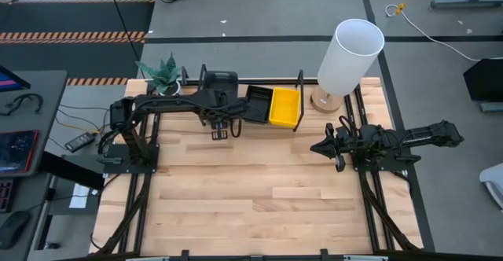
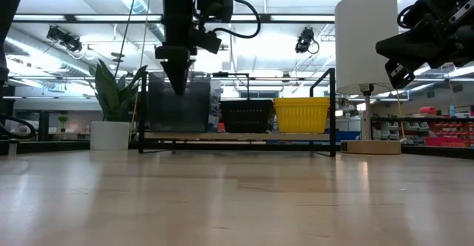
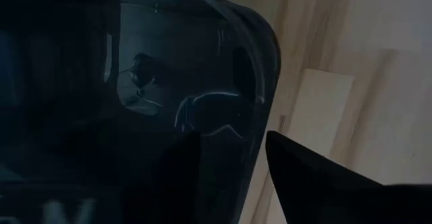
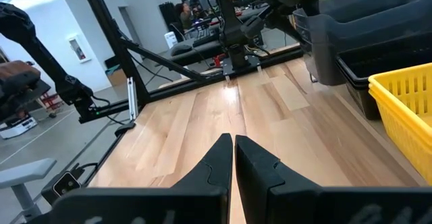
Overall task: Stack baskets on shelf by color
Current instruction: Put the stacked transparent black bin on the shelf, then adjust the black bin on the shelf
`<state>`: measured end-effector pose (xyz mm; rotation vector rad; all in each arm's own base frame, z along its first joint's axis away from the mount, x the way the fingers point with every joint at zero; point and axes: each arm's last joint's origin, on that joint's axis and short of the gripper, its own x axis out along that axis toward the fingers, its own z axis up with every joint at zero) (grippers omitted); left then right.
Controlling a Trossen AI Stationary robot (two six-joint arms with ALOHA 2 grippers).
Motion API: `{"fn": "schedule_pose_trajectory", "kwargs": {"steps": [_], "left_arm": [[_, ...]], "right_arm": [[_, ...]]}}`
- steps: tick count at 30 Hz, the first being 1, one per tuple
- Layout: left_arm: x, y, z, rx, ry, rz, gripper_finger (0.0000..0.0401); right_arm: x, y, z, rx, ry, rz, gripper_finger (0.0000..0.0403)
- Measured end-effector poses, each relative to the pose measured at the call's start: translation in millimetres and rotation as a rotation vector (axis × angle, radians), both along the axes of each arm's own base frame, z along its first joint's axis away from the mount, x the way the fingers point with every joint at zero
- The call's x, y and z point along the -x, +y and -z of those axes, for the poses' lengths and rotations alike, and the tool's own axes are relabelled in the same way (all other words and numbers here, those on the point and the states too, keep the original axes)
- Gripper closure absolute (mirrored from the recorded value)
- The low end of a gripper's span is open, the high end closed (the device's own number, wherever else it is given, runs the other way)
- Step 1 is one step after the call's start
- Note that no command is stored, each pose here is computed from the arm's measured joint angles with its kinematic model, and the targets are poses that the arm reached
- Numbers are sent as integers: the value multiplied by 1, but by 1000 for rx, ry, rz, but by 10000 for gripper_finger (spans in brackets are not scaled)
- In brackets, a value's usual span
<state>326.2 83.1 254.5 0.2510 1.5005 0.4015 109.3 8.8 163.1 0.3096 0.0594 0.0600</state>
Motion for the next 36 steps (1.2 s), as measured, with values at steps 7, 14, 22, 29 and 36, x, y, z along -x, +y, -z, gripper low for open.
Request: {"fn": "schedule_pose_trajectory", "kwargs": {"steps": [7,14,22,29,36], "left_arm": [[0,-12,-6,-15,2,41,224],[-7,-20,-33,-76,-80,65,221],[-33,-21,-54,-104,-362,105,229],[-62,-20,-21,-75,-480,246,229],[-80,-17,16,-82,-377,361,229]], "right_arm": [[0,0,0,0,0,0,378],[0,0,0,0,0,0,378],[0,0,0,0,-1,0,378],[0,0,0,0,-1,-1,378],[0,0,0,0,-1,-1,378]]}}
